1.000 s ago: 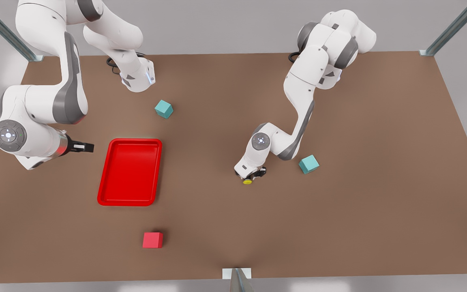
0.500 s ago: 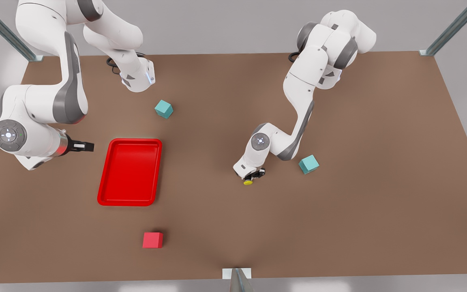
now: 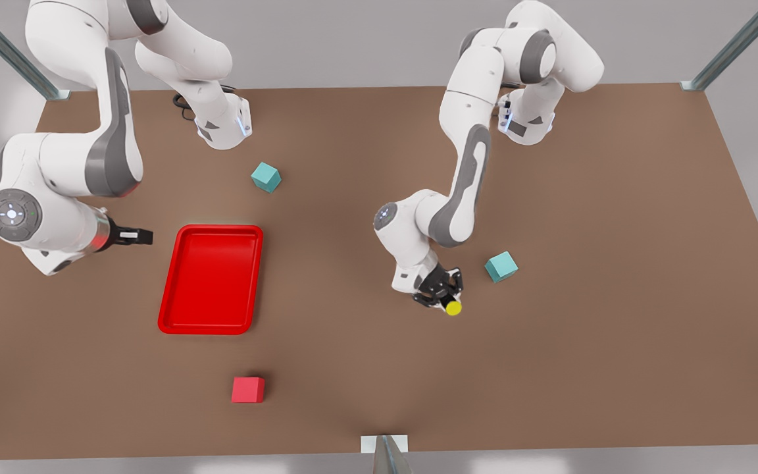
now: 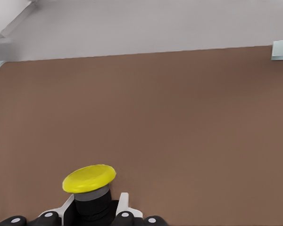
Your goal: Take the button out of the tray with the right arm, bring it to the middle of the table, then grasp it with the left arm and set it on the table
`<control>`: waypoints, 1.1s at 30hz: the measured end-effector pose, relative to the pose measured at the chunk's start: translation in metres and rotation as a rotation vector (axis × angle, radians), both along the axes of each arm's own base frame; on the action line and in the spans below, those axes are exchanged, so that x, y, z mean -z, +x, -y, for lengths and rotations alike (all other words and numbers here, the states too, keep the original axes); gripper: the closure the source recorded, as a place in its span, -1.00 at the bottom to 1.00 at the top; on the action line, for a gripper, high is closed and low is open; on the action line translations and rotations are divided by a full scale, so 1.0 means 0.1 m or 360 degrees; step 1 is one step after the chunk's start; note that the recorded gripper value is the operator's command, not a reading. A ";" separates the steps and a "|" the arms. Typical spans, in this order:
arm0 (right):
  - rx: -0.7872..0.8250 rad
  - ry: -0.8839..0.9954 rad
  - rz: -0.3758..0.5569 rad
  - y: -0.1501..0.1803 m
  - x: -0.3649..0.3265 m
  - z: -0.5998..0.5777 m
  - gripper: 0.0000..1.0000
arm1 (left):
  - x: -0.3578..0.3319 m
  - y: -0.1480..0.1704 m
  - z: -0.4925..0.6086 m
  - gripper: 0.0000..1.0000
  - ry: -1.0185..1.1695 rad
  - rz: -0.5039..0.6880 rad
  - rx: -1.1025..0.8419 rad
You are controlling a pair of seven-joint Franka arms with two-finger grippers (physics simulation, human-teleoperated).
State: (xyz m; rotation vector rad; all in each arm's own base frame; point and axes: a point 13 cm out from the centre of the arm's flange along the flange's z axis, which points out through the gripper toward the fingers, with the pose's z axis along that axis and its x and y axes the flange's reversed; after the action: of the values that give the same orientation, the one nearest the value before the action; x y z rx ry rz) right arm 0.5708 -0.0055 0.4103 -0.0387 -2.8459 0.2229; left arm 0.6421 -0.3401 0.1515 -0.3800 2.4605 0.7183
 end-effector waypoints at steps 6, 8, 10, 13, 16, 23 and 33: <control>-0.0112 -0.0002 0.0074 0.08 -0.19 -0.33 -1.00 | 0.06 -0.02 -0.31 0.06 0.0297 0.0521 -0.0356; -0.0128 0.0003 0.0123 0.14 -0.32 -0.33 -1.00 | 0.12 0.05 -0.30 0.06 0.0321 0.0708 -0.0414; -0.0141 0.0002 0.0152 0.18 -0.39 -0.30 -1.00 | 0.19 0.08 -0.26 0.06 0.0305 0.0868 -0.0465; -0.0164 0.0003 0.0178 0.22 -0.45 -0.30 -1.00 | 0.38 0.09 -0.32 0.06 0.0305 0.1057 -0.0516; -0.0179 0.0004 0.0183 0.23 -0.46 -0.28 -1.00 | 0.60 0.09 -0.48 0.06 0.0323 0.1202 -0.0551; -0.0207 0.0008 0.0184 0.24 -0.47 -0.26 -1.00 | 0.84 0.05 -0.60 0.05 0.0238 0.1441 -0.0636; -0.0217 0.0035 0.0269 0.37 -0.54 -0.21 -1.00 | 0.85 0.06 -0.59 -0.96 0.0081 0.1656 -0.0722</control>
State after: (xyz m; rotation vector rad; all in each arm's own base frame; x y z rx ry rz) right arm 0.6080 0.0154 0.4640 0.1486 -3.0220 0.2270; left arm 0.6481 -0.2806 0.0664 -1.0098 1.3758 0.5409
